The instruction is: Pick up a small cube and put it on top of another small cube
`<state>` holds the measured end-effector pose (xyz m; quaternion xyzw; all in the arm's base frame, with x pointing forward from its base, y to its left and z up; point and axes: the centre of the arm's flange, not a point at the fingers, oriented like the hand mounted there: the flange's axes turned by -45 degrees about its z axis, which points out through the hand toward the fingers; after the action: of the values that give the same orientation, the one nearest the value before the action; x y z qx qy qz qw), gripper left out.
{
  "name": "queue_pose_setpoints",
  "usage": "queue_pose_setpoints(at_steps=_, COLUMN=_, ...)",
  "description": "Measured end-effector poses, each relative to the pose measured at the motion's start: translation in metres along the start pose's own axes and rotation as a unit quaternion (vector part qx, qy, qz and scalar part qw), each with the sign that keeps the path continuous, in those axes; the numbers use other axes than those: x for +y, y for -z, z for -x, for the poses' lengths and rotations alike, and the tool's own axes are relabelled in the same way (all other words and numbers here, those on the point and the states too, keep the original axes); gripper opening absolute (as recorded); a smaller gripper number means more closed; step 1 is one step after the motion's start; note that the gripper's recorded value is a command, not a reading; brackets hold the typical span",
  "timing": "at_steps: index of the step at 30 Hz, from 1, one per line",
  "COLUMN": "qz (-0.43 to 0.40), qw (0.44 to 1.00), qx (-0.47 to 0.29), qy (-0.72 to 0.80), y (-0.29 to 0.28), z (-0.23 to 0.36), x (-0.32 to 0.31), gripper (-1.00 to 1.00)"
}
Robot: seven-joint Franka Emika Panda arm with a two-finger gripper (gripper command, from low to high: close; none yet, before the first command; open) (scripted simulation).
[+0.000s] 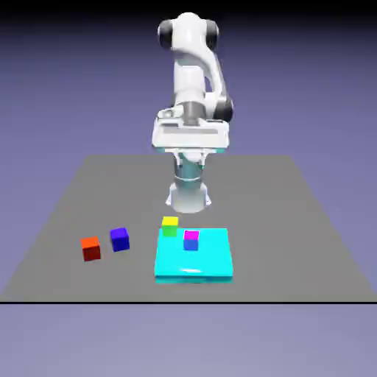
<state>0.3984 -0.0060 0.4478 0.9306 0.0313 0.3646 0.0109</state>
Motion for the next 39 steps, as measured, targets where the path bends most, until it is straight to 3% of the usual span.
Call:
queue_pose_setpoints(at_steps=13, qz=-0.001, qw=0.958, qx=-0.276, qy=0.071, y=-0.135, z=0.069, x=0.138, gripper=0.0)
queue_pose_setpoints(at_steps=26, qz=-0.044, qw=0.83, qx=-0.538, qy=0.14, y=-0.189, z=0.198, x=0.283, gripper=0.0)
queue_pose_setpoints(at_steps=32, qz=-0.045, qw=0.827, qx=-0.542, qy=0.141, y=-0.222, z=0.256, x=0.289, gripper=0.0)
queue_pose_setpoints(at_steps=33, qz=-0.045, qw=0.827, qx=-0.542, qy=0.141, y=-0.224, z=0.26, x=0.289, gripper=-1.0)
queue_pose_setpoints(at_steps=35, qz=-0.045, qw=0.827, qx=-0.542, qy=0.141, y=-0.224, z=0.26, x=0.289, gripper=-1.0)
queue_pose_setpoints(at_steps=39, qz=-0.045, qw=0.827, qx=-0.542, qy=0.141, y=-0.191, z=0.203, x=0.286, gripper=-1.0)
